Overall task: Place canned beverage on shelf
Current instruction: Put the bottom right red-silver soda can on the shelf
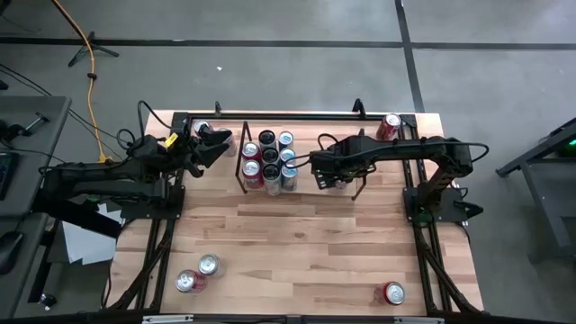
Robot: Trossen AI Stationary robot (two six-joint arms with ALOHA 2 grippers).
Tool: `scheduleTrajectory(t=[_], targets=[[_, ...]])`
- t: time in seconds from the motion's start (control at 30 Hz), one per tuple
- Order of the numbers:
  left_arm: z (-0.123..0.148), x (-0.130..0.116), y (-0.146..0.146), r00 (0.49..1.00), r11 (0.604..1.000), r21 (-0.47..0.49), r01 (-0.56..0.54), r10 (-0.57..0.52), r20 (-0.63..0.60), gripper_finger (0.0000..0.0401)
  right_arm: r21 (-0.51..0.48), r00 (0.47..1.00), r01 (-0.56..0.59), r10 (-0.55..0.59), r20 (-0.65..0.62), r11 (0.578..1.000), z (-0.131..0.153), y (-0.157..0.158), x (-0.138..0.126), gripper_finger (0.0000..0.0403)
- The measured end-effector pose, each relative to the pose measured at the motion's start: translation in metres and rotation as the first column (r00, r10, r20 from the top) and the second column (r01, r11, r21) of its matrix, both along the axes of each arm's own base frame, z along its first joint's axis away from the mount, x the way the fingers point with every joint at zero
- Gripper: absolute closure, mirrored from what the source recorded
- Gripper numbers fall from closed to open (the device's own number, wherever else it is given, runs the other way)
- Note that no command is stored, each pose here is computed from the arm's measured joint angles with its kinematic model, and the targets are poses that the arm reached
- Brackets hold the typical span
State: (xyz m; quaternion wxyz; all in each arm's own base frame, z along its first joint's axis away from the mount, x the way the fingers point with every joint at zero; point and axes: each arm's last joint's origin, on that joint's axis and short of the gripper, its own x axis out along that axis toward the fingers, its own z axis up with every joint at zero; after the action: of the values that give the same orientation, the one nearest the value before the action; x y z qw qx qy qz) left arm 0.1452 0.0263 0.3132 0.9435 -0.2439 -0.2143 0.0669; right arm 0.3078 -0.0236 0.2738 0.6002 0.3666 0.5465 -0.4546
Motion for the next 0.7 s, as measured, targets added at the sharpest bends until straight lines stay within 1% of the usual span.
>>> scheduleTrajectory(t=[0.17,0.3,0.43,0.57,0.7], targets=[[0.000,0.000,0.000,1.000,1.000,0.000,0.000,0.000,0.000,0.0139,-0.023,0.995,-0.089,0.090,0.050,0.996,0.009,0.000,0.008,0.0118],[0.000,0.000,0.000,1.000,1.000,0.000,-0.001,0.001,0.000,0.0139,-0.053,0.977,-0.161,0.166,0.130,0.986,0.032,-0.010,0.013,0.0118],[0.000,0.000,0.000,1.000,1.000,0.000,0.000,0.000,0.000,0.0139,-0.091,0.957,-0.222,0.235,0.169,0.971,0.041,-0.020,0.018,0.0118],[0.000,0.000,0.000,1.000,1.000,0.000,0.000,0.000,0.001,0.0139,-0.074,0.934,-0.306,0.314,0.169,0.949,0.043,-0.028,0.020,0.0118],[0.000,0.000,0.000,1.000,1.000,-0.010,-0.004,0.004,0.004,0.0139,-0.086,0.891,-0.418,0.427,0.154,0.904,0.048,-0.030,0.032,0.0118]])
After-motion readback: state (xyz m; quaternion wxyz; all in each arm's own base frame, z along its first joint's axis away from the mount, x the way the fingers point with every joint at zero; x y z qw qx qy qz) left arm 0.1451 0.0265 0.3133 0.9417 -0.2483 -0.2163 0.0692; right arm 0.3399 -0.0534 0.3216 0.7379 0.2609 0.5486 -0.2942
